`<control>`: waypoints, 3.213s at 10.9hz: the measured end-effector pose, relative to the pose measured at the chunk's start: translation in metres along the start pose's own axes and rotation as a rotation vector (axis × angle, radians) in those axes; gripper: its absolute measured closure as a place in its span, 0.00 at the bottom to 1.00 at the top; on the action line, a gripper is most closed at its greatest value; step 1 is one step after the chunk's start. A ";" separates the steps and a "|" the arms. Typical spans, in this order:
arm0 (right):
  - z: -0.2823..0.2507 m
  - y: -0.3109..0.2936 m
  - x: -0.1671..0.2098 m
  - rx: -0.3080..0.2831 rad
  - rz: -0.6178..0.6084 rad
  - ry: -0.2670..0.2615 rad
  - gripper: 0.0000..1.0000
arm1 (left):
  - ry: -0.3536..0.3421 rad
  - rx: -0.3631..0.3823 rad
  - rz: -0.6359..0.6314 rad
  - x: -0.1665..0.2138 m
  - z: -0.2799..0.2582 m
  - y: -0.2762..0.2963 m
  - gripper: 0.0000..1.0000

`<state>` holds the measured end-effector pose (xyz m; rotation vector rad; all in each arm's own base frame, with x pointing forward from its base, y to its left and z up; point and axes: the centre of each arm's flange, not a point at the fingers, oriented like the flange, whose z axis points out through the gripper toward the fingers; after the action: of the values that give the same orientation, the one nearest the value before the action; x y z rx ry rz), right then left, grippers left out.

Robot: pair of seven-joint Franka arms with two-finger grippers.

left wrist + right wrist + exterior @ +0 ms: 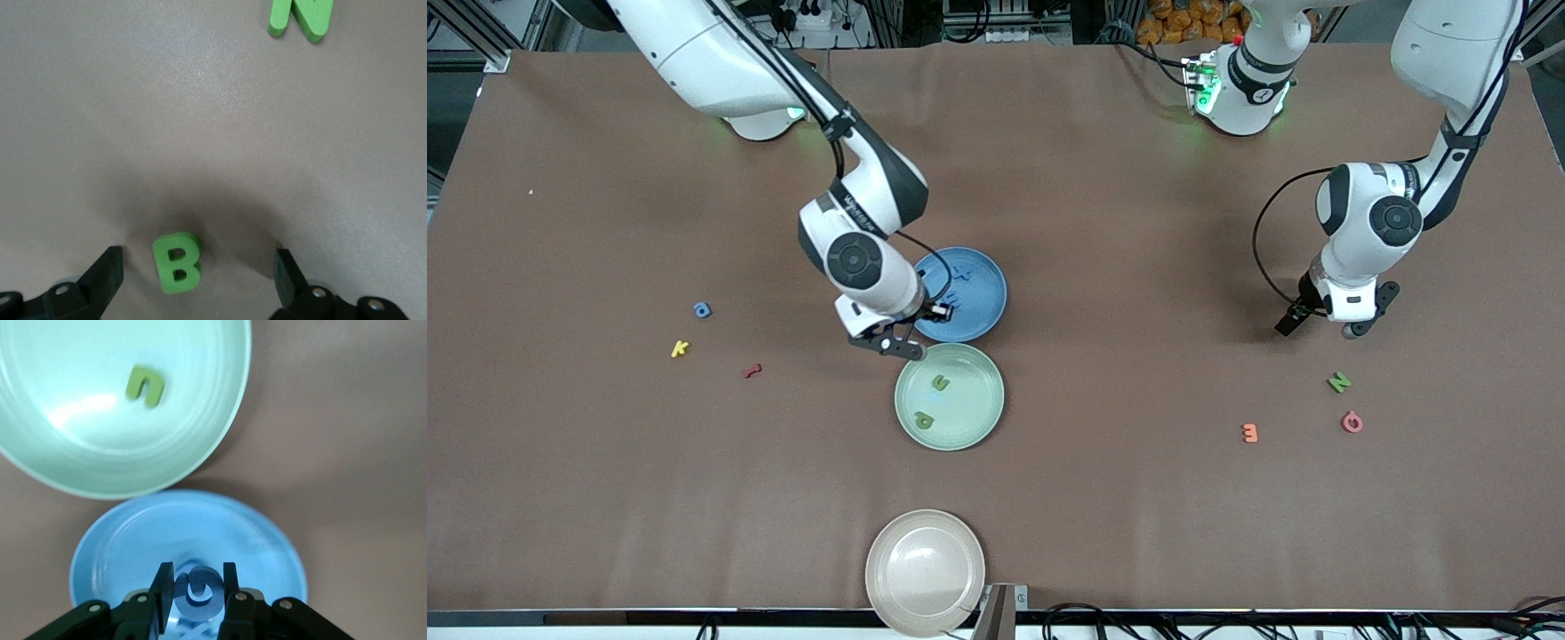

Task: Sort letters by color into matching plates
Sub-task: 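Place blue e on the blue plate with the right gripper, then drop green B on the green plate while the right gripper reaches blue a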

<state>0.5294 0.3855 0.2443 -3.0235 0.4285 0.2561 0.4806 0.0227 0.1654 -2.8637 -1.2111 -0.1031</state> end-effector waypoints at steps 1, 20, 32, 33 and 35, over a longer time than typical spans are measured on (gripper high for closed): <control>0.003 -0.012 -0.016 0.006 0.016 -0.002 0.66 | 0.001 -0.004 -0.001 0.000 0.004 0.000 0.00; -0.128 0.224 0.080 -0.068 -0.178 0.016 0.00 | -0.071 -0.299 -0.106 -0.057 -0.053 0.172 0.65; -0.007 0.466 0.117 -0.075 -0.815 0.082 0.21 | -0.140 -0.657 -0.084 -0.244 -0.112 0.395 0.65; -0.002 0.466 0.114 -0.077 -0.817 0.093 0.22 | -0.130 -0.667 -0.053 -0.264 -0.106 0.403 0.65; 0.014 0.467 0.105 -0.082 -0.819 0.113 0.23 | -0.109 -0.684 -0.001 -0.300 -0.096 0.410 0.65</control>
<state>0.4946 -0.0889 0.1879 -2.9867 -0.8236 0.0385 0.5615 -0.4827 0.2381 -3.4764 -1.4202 -0.4488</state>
